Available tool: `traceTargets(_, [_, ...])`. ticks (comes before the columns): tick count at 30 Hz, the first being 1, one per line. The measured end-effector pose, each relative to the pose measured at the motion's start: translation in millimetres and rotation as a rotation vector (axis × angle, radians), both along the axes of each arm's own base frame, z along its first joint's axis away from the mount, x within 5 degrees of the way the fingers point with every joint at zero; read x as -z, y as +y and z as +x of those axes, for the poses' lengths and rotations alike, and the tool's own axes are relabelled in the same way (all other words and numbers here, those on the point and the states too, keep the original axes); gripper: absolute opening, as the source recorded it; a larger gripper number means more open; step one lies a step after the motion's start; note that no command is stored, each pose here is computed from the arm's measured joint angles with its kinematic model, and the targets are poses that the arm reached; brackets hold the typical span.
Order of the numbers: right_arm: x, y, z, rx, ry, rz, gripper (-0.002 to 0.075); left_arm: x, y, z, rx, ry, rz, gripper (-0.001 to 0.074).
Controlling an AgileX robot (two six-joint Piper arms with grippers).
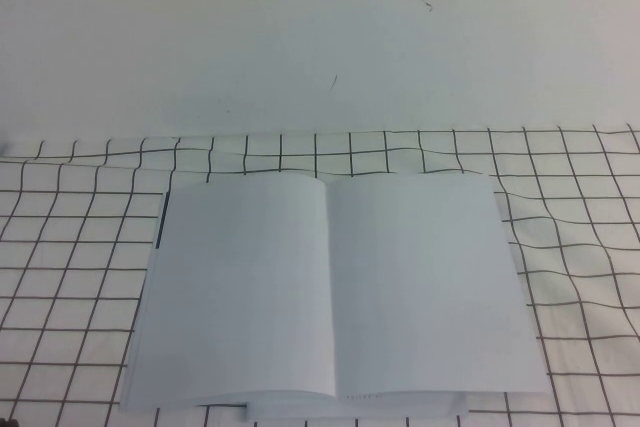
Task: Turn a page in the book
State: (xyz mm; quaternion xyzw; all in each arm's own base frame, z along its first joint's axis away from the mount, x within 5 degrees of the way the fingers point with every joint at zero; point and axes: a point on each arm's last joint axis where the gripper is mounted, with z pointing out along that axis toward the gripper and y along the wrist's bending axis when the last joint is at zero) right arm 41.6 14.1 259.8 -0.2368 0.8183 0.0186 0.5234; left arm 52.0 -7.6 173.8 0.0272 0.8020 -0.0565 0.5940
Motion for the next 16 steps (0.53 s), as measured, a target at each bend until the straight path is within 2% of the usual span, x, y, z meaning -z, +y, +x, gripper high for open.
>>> traceTargets(7, [19.7, -3.5, -9.3, 0.009, -0.141, 0.033, -0.0001, 0.0, 0.0, 0.0, 0.000, 0.000, 0.000, -0.0003])
traceTargets(13, [53.8, -7.1, -0.5, 0.170, -0.112, 0.059, -0.0001, 0.0, 0.0, 0.0, 0.000, 0.000, 0.000, -0.0003])
traceTargets(16, [65.1, -9.7, 6.9, 0.247, -0.180, 0.080, -0.0001, 0.0, 0.1, 0.0, 0.000, 0.000, 0.002, -0.0003])
